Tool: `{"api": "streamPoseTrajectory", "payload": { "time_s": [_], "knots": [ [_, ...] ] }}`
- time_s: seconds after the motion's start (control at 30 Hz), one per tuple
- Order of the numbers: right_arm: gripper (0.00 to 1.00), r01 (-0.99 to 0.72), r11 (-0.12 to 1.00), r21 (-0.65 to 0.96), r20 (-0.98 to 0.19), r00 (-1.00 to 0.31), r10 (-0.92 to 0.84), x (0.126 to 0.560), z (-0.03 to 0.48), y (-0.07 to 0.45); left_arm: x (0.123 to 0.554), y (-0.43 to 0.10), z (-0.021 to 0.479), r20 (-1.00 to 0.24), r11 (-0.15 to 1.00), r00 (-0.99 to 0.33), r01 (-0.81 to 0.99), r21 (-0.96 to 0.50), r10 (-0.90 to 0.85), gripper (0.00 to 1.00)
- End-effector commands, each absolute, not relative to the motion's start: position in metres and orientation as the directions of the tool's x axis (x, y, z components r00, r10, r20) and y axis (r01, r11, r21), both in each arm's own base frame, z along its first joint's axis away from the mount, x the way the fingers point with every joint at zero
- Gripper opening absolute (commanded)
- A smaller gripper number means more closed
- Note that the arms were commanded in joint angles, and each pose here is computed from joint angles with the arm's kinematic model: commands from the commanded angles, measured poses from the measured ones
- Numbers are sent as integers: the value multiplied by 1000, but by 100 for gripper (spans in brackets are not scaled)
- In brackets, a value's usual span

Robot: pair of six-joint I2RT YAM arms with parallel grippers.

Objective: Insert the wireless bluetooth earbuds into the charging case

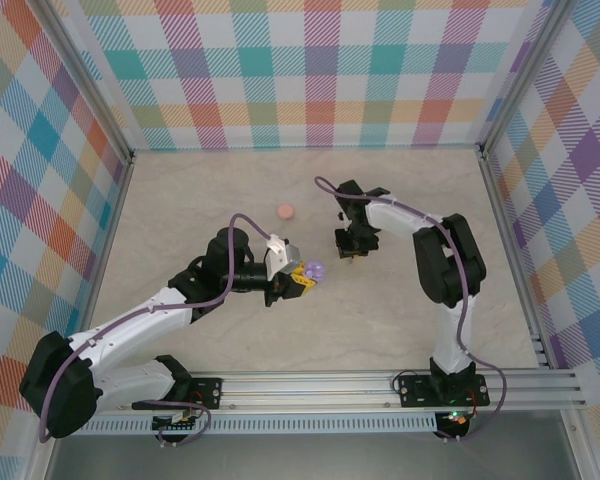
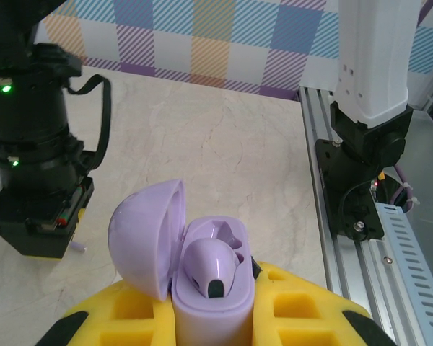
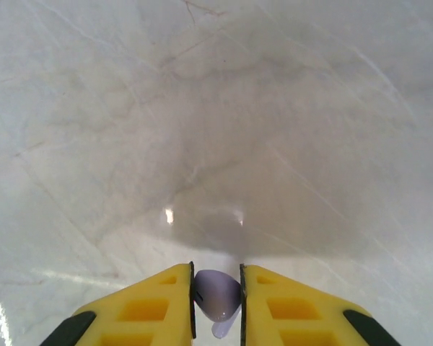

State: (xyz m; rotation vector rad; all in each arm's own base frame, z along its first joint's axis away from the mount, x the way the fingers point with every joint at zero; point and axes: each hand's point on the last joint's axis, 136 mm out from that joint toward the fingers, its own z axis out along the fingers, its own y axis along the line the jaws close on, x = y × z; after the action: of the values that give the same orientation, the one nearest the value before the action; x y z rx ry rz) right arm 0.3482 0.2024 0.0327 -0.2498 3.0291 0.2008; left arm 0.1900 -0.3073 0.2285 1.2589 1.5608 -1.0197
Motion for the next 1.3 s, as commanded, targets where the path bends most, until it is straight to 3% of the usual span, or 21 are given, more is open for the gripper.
{"api": "streamPoseTrajectory", "payload": {
  "time_s": [0.0,0.53,0.83,1.27],
  "knots": [
    [22,-183,961,206,-231,-964,-134,357,65,213,191,-314,238,-965,154,-101,986,-65,242,2],
    [22,-283,901,329,-525,-848,-74,330,163,207,204,-316,232,-972,220,-137,971,-93,191,2],
    [23,-450,785,426,-717,-697,-11,302,244,216,205,-317,229,-975,210,-108,975,-66,195,2],
    [24,-585,641,497,-781,-624,35,272,291,233,218,-327,232,-979,220,-95,974,-55,178,2]
  ]
}}
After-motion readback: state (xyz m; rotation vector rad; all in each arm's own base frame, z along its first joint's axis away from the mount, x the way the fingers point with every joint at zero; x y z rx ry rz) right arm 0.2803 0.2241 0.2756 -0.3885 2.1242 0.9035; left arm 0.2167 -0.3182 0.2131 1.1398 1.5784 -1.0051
